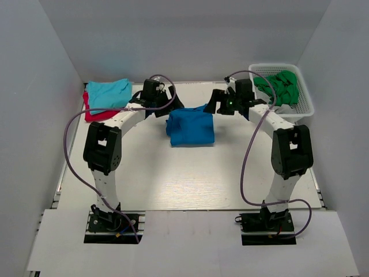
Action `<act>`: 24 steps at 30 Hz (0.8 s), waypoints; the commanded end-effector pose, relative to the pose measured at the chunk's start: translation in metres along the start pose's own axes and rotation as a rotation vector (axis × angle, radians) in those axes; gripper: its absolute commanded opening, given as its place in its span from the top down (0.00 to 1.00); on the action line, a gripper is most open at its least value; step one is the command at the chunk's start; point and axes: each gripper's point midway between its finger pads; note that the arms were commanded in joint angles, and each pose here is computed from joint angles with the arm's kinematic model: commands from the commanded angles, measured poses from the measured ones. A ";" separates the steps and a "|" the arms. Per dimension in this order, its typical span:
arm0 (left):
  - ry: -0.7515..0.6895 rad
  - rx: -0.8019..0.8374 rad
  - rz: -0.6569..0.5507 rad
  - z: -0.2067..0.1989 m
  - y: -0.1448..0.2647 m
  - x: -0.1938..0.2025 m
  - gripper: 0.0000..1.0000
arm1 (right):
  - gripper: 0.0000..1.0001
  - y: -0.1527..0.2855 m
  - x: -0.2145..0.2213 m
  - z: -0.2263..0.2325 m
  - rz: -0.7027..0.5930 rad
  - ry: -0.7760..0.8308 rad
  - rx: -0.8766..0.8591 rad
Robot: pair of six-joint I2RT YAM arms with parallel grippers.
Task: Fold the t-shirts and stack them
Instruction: Fold the long partially folded tshirt into a neat square
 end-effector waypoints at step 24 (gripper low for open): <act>0.024 0.161 0.467 -0.006 0.099 0.254 0.00 | 0.10 0.054 0.238 0.041 0.302 -0.129 -0.094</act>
Point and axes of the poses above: each gripper's point midway between its finger pads, its own y axis back along the fingers, its own z axis along the line the jaws close on, x = y × z
